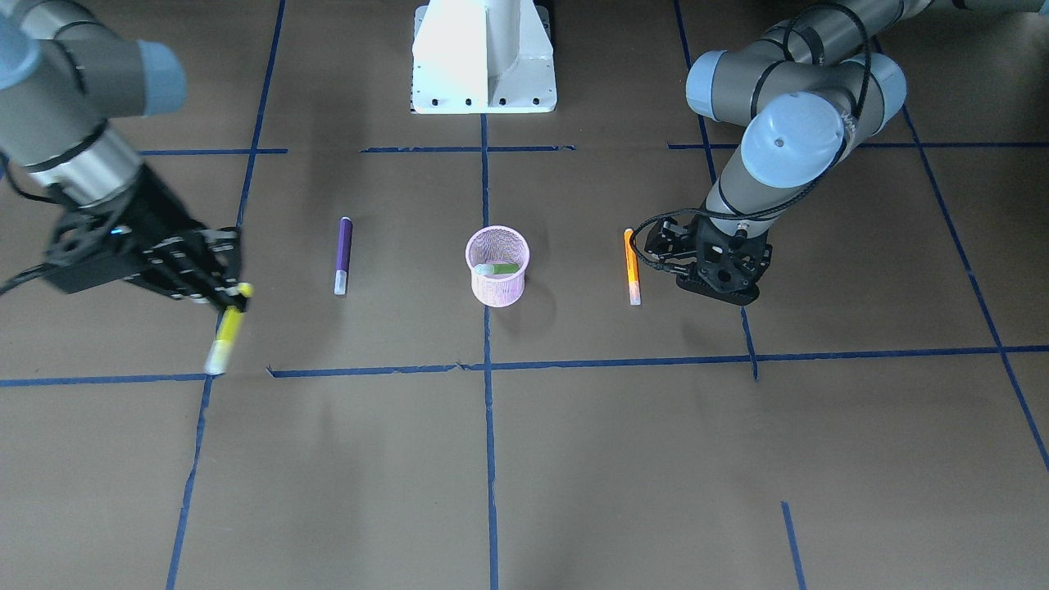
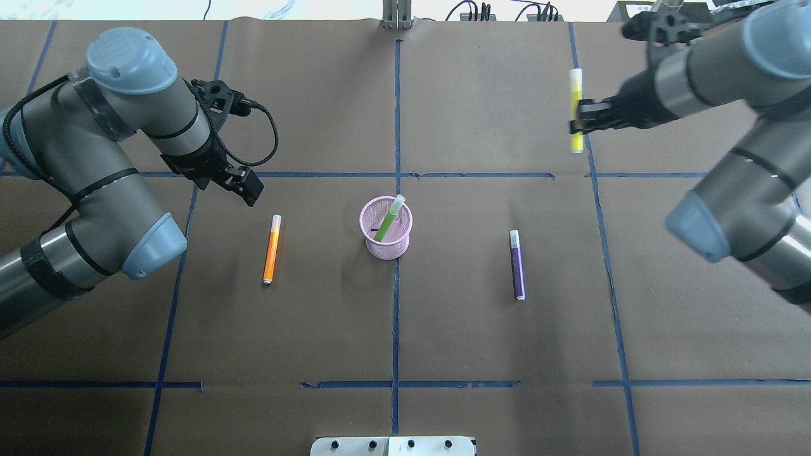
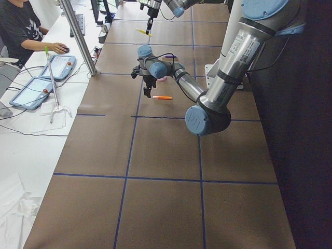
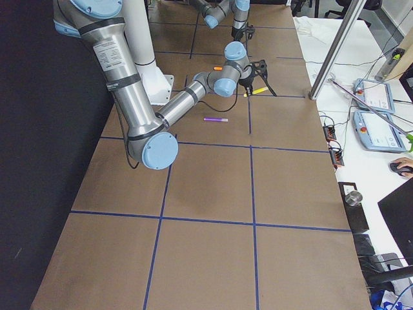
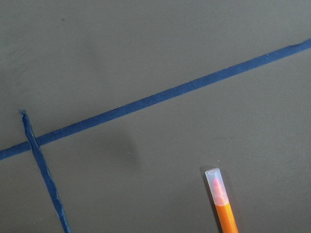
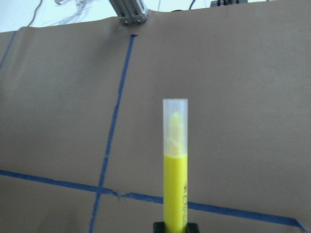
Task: Collect pens into pen holder
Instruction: 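Carry yellow highlighter to cup with right gripper while left lowers onto orange, then drop yellow highlighter into cup with right gripper while left grasps orange highlighter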
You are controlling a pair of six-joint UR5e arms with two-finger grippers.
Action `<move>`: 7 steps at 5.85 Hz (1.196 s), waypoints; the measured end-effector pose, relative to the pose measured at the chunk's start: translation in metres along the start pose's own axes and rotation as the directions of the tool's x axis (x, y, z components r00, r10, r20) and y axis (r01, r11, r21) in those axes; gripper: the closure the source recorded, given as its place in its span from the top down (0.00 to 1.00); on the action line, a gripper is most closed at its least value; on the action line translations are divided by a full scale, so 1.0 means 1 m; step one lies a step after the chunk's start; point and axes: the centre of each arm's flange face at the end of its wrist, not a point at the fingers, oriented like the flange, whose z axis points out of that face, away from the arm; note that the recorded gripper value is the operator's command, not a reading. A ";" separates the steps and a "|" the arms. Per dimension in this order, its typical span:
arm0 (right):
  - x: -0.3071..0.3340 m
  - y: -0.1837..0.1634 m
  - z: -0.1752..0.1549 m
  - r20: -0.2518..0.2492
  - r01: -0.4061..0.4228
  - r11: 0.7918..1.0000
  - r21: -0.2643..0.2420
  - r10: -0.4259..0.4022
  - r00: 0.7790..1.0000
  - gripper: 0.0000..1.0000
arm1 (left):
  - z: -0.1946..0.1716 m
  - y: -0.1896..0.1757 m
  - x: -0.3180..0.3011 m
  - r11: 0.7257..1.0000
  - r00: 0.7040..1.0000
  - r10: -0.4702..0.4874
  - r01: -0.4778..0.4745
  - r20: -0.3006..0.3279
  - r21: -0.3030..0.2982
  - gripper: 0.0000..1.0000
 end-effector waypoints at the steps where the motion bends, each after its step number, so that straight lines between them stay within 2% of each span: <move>1: -0.054 0.017 0.007 0.030 0.017 0.998 0.068 -0.019 0.999 0.00 | 0.006 -0.002 0.006 0.999 0.999 -0.033 0.033 0.001 -0.010 1.00; 3: -0.136 0.058 0.016 0.064 0.051 0.980 0.191 -0.064 0.996 0.00 | 0.017 -0.011 0.014 0.997 0.998 -0.070 0.070 0.007 -0.025 1.00; 4: -0.160 0.079 0.021 0.060 0.066 0.968 0.243 -0.083 0.995 0.00 | 0.022 -0.009 0.020 0.997 0.998 -0.065 0.065 0.007 -0.034 1.00; 5: -0.175 0.098 0.026 0.047 0.078 0.956 0.281 -0.095 0.994 0.00 | 0.027 -0.006 0.024 0.997 0.998 -0.056 0.056 0.006 -0.043 1.00; 7: -0.184 0.133 0.040 0.007 0.103 0.941 0.322 -0.111 0.994 0.00 | 0.033 -0.001 0.032 0.997 0.999 -0.046 0.046 0.004 -0.056 1.00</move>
